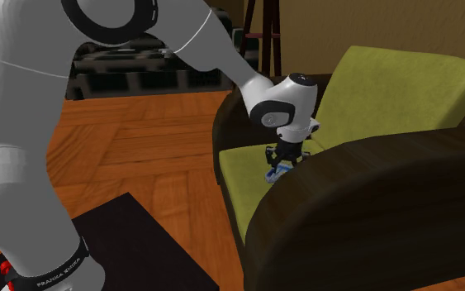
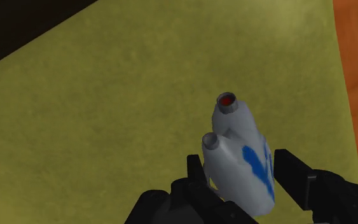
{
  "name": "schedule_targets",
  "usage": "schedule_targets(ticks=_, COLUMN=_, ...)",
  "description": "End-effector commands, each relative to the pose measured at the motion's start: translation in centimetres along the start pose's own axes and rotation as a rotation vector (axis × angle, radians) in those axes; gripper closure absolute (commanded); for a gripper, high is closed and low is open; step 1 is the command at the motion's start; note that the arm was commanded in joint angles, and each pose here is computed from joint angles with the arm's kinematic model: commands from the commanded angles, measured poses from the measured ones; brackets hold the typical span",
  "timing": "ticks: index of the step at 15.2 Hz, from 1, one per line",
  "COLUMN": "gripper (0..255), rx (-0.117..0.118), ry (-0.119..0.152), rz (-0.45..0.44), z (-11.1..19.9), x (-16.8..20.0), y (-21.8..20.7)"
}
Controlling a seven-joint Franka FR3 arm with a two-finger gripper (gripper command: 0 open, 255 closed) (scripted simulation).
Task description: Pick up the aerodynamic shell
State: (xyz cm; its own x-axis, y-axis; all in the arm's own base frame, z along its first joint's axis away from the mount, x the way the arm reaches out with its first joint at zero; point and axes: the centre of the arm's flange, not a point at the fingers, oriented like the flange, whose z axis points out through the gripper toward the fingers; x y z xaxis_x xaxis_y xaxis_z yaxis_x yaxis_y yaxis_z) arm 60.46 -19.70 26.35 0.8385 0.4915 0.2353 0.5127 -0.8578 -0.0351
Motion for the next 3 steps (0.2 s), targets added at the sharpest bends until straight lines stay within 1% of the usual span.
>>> schedule_targets(ticks=1, gripper=255, rx=0.0, ry=0.0, rz=0.0, z=-1.26, x=0.09, y=-0.09)
schedule_targets(ticks=3, gripper=255, rx=0.0, ry=0.0, rz=0.0, z=-1.34, x=0.1, y=-0.09)
